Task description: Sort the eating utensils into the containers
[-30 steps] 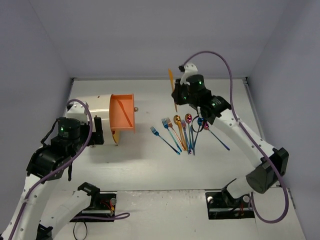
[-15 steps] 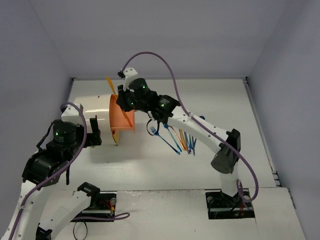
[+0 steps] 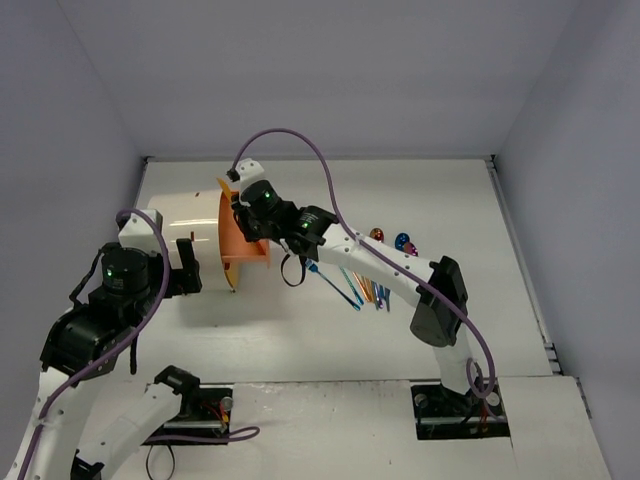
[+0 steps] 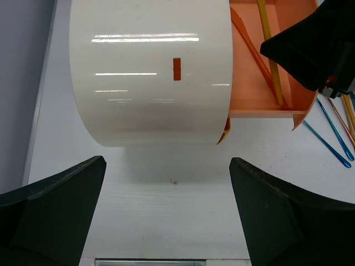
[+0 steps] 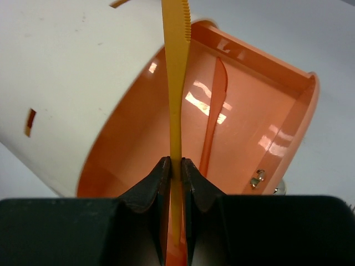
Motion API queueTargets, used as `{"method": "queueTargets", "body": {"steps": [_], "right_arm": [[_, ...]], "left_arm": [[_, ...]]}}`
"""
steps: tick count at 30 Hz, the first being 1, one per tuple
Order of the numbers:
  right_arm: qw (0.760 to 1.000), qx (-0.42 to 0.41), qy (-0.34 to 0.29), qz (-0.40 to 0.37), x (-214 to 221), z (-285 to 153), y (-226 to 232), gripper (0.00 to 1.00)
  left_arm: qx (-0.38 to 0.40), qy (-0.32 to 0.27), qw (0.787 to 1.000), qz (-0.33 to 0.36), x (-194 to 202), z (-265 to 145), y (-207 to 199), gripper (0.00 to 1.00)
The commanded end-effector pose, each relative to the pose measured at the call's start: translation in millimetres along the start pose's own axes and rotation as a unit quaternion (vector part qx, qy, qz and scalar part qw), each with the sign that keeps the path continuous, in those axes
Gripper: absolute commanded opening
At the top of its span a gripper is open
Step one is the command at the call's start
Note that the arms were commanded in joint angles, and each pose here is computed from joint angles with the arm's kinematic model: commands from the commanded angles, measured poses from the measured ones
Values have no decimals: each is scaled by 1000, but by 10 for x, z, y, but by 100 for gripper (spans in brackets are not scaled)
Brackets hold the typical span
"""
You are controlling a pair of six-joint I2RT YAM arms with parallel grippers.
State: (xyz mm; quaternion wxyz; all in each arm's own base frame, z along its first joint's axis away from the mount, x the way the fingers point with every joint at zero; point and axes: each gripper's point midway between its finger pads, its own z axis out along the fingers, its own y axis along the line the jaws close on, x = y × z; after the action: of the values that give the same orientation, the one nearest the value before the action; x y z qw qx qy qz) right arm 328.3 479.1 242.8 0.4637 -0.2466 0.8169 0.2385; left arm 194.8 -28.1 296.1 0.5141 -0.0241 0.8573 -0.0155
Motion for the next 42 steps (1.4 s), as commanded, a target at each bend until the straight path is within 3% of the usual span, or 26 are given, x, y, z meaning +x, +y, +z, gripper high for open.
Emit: {"method": "queueTargets", "body": {"steps": [1, 5, 12, 16, 21, 28, 35, 38, 42], "right_arm": [[997, 24, -73, -9, -489, -314, -75, 9], [997, 31, -73, -23, -482, -328, -113, 12], [995, 27, -90, -36, -634, -515, -109, 40], [991, 47, -121, -27, -849, -818, -213, 42], [982, 140, -126, -4, -706, -1151, -741, 44], [964, 242, -54, 97, 352, -1448, -1959, 41], [941, 290, 47, 169, 1551, -1528, -2496, 34], [928, 313, 83, 186, 1899, -1497, -2665, 24], [922, 311, 112, 202, 2170, -1410, -2782, 21]], "left_arm": [[-5, -12, 1000, -8, -96, 61, -18, 93], [-5, -12, 1000, -5, -96, 60, -16, 93], [-4, -14, 1000, -3, -99, 46, -8, 93], [-7, -16, 1000, 0, -116, 41, 4, 93], [-11, -19, 1000, 0, -145, 38, 13, 93], [-9, -18, 1000, -5, -141, 47, 1, 93], [-3, -10, 1000, -3, -146, 89, -45, 93], [-2, -7, 1000, -3, -142, 103, -55, 93], [2, -6, 1000, -4, -134, 102, -71, 93]]}}
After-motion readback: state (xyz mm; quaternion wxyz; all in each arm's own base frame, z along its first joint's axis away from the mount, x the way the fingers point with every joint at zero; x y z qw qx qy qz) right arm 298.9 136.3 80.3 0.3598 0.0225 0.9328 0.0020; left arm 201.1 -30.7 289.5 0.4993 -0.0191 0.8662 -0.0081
